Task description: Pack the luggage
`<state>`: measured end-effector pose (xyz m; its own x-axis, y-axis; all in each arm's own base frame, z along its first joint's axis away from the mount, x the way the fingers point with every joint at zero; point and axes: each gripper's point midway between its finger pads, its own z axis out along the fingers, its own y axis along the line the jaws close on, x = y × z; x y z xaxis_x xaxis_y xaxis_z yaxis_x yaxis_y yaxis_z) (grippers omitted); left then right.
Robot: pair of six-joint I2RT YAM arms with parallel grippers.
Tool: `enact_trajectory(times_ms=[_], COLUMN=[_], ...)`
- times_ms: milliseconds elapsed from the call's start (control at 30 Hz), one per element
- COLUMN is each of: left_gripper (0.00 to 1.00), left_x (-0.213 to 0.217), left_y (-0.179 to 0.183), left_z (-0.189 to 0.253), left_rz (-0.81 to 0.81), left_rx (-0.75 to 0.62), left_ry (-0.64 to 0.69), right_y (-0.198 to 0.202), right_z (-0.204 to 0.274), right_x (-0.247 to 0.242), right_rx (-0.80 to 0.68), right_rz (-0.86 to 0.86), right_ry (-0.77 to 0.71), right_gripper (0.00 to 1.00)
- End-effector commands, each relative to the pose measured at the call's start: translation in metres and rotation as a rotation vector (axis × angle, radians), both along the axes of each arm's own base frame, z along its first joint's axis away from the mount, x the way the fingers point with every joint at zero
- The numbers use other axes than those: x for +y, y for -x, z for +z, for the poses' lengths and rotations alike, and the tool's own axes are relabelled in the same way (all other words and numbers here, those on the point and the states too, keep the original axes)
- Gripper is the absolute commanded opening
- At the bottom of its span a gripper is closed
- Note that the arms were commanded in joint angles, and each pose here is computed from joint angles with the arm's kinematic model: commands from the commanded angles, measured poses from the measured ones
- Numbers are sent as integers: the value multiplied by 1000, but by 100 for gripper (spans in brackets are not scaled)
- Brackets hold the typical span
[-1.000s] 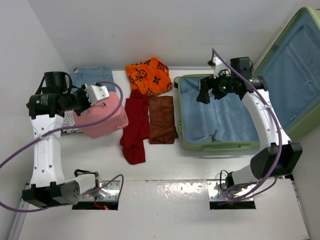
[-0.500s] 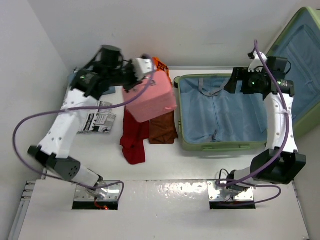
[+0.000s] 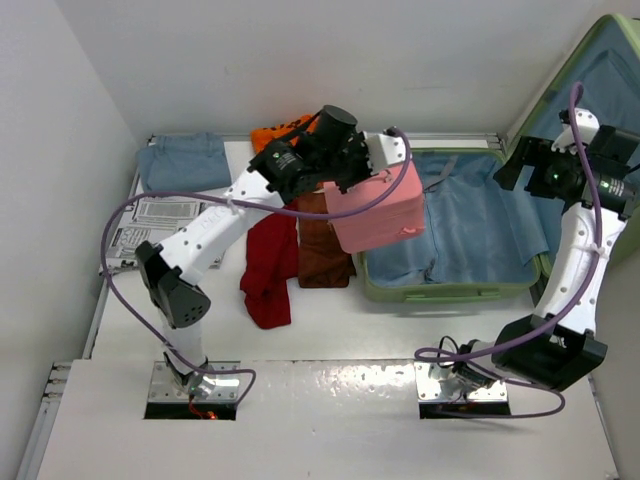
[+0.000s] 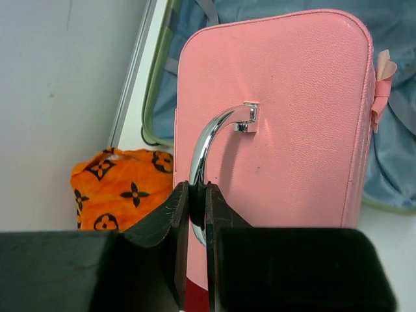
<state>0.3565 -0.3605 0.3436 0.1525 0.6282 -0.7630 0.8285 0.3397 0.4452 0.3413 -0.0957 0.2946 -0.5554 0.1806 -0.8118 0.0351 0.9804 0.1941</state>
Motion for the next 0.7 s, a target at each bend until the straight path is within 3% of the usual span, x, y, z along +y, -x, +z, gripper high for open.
enact_trajectory(times_ms=[0, 333, 667], left_gripper=[0, 0, 0], left_x=[-24, -70, -94], left_y=[-10, -5, -2], left_z=[81, 80, 30], left_rz=[32, -13, -54], left_rx=[-175, -194, -111], left_ry=[216, 261, 214], right_y=[9, 17, 20], right_z=[13, 6, -2], right_x=[3, -5, -6], right_rx=[-45, -35, -21], right_rz=[14, -2, -4], right_ry=[-13, -35, -53], right_gripper=[97, 97, 99])
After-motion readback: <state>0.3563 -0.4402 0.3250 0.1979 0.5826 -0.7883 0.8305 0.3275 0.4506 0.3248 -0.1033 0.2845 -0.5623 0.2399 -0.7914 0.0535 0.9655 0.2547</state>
